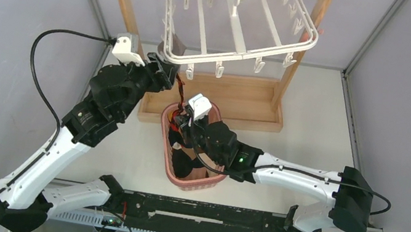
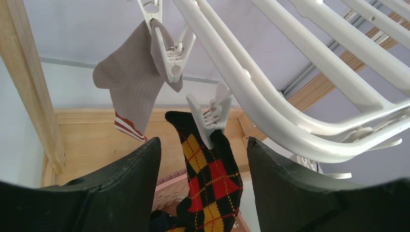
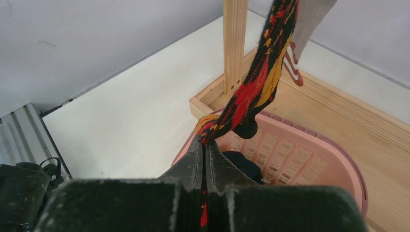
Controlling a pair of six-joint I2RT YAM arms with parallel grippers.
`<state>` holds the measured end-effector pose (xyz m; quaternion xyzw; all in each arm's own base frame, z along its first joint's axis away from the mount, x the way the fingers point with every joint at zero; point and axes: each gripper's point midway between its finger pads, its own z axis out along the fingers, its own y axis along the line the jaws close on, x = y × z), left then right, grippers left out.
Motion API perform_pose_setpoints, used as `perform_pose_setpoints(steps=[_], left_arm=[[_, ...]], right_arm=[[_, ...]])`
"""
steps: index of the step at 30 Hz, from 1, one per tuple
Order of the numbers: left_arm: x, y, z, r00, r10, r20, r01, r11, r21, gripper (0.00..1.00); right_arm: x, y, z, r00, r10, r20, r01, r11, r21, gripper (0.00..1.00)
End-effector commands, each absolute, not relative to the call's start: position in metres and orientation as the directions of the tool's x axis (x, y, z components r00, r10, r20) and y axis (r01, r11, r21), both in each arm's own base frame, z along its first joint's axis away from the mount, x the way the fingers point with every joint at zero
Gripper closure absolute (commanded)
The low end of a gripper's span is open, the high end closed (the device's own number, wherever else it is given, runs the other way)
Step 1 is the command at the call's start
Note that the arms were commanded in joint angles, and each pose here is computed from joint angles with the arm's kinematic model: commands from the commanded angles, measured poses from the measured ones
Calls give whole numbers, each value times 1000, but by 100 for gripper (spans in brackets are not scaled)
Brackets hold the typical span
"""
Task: Remove the socks clipped to the hanger
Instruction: Remove the sock from the hanger.
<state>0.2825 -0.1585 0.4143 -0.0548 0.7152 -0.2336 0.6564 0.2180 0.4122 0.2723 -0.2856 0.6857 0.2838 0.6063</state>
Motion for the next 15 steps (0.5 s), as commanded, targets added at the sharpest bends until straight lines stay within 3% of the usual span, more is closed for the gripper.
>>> perform_pose_setpoints(steps=[1,15], left_arm=[[278,-151,458,-43,-479,-877,250,845,-473,31],[286,-154,467,-19,-507,-862,236,836,-496,34]], right_arm=[[221,417,299,-74,5,-997,-735,676,58,100],[219,420,295,-84,-1,-996,-733,677,61,100]])
